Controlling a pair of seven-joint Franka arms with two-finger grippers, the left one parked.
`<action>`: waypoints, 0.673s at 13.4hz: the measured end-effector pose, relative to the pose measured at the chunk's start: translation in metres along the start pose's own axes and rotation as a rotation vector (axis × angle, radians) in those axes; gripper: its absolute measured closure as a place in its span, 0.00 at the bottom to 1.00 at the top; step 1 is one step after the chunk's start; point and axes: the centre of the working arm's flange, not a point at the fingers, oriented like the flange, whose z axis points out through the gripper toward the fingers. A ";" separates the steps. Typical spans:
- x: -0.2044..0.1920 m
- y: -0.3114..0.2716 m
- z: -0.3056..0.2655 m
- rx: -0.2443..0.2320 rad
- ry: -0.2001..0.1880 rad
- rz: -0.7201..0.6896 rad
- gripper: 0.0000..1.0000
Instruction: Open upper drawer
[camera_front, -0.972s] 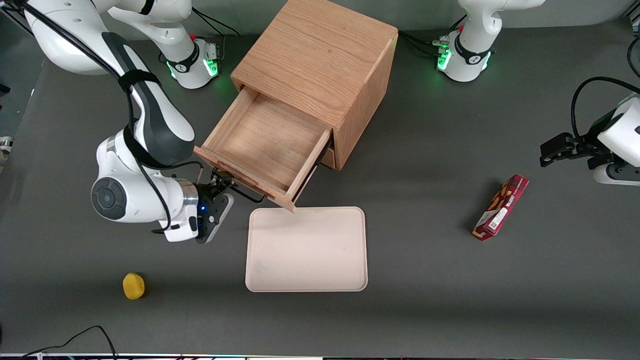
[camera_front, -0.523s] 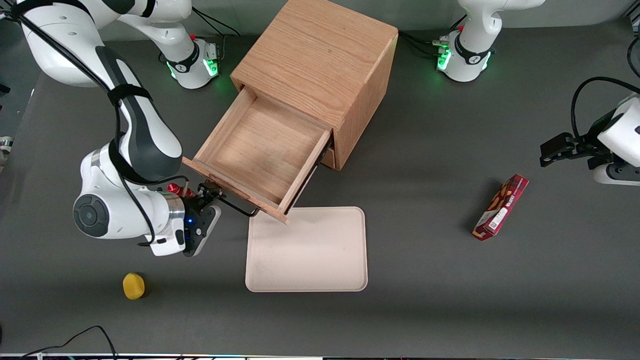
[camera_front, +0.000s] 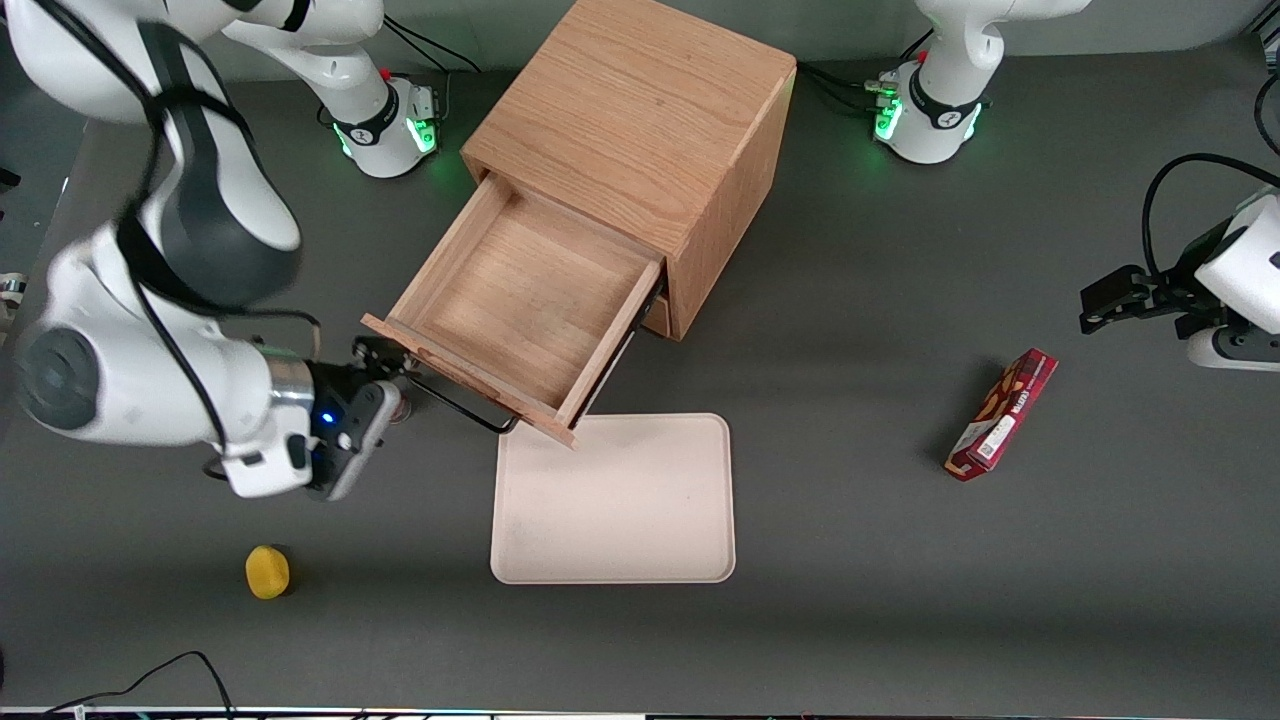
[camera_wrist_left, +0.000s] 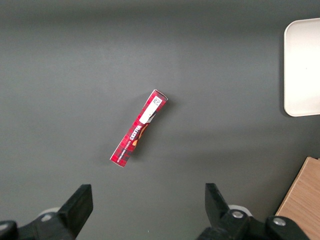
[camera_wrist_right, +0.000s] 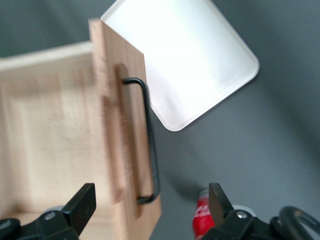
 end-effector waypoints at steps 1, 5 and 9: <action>-0.007 -0.021 -0.027 -0.020 0.002 0.086 0.00; -0.049 -0.089 -0.107 -0.099 -0.013 0.479 0.00; -0.094 -0.081 -0.122 -0.225 -0.050 0.792 0.00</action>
